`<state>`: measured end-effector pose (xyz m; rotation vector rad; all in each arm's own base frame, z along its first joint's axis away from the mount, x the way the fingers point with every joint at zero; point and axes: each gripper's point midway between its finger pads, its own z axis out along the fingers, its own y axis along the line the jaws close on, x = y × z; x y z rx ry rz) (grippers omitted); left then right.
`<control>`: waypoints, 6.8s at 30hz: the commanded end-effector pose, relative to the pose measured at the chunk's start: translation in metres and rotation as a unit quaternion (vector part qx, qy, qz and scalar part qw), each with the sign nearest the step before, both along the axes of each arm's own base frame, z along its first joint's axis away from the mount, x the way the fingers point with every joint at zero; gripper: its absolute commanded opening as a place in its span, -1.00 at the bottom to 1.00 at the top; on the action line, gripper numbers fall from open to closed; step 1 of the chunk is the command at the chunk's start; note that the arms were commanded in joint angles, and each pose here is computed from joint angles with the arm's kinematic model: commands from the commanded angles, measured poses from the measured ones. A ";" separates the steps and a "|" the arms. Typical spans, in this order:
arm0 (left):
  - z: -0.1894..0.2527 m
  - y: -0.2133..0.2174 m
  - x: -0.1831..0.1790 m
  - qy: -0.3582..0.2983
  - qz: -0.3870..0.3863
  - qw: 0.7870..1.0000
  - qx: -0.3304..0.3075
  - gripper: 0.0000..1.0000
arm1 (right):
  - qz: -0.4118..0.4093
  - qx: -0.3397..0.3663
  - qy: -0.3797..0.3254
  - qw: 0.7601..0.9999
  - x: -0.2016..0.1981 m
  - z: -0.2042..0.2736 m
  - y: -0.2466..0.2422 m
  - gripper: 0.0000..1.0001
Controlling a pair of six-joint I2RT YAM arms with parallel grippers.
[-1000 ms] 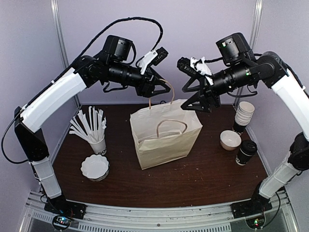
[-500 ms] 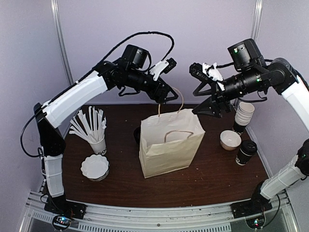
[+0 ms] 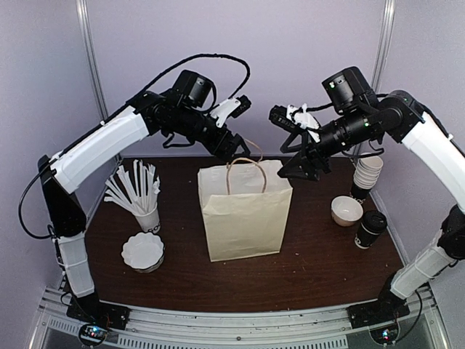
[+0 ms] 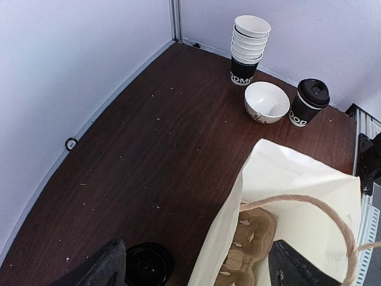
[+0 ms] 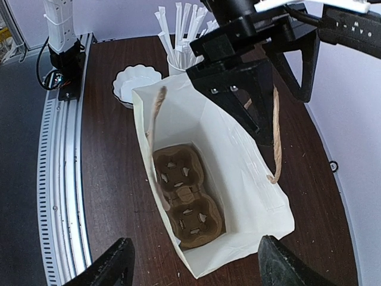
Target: Pack the takeout coffee
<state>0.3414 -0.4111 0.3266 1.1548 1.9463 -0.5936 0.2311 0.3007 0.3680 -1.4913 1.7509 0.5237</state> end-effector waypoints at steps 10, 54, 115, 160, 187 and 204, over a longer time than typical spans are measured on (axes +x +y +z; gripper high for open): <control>0.033 0.027 -0.044 -0.037 -0.074 0.997 0.004 0.76 | 0.008 0.004 0.008 1.000 -0.001 0.001 0.003 0.51; 0.029 0.127 -0.027 -0.134 0.145 0.980 -0.026 0.65 | -0.450 -0.181 0.109 0.868 0.035 -0.116 -0.331 0.75; 0.024 0.162 -0.033 -0.147 0.170 0.972 -0.066 0.68 | -0.242 -0.364 0.260 0.861 0.036 -0.232 -0.328 0.72; 0.023 0.160 -0.035 -0.145 0.162 0.974 -0.066 0.68 | -0.236 -0.365 0.276 0.858 0.030 -0.243 -0.327 0.81; 0.047 0.121 -0.082 -0.123 -0.015 0.986 -0.110 0.68 | -0.283 -0.314 0.203 0.883 0.016 -0.177 -0.315 0.37; 0.051 0.047 -0.030 -0.036 -0.093 0.993 -0.058 0.53 | -0.266 -0.172 0.108 0.942 -0.016 -0.094 -0.258 0.36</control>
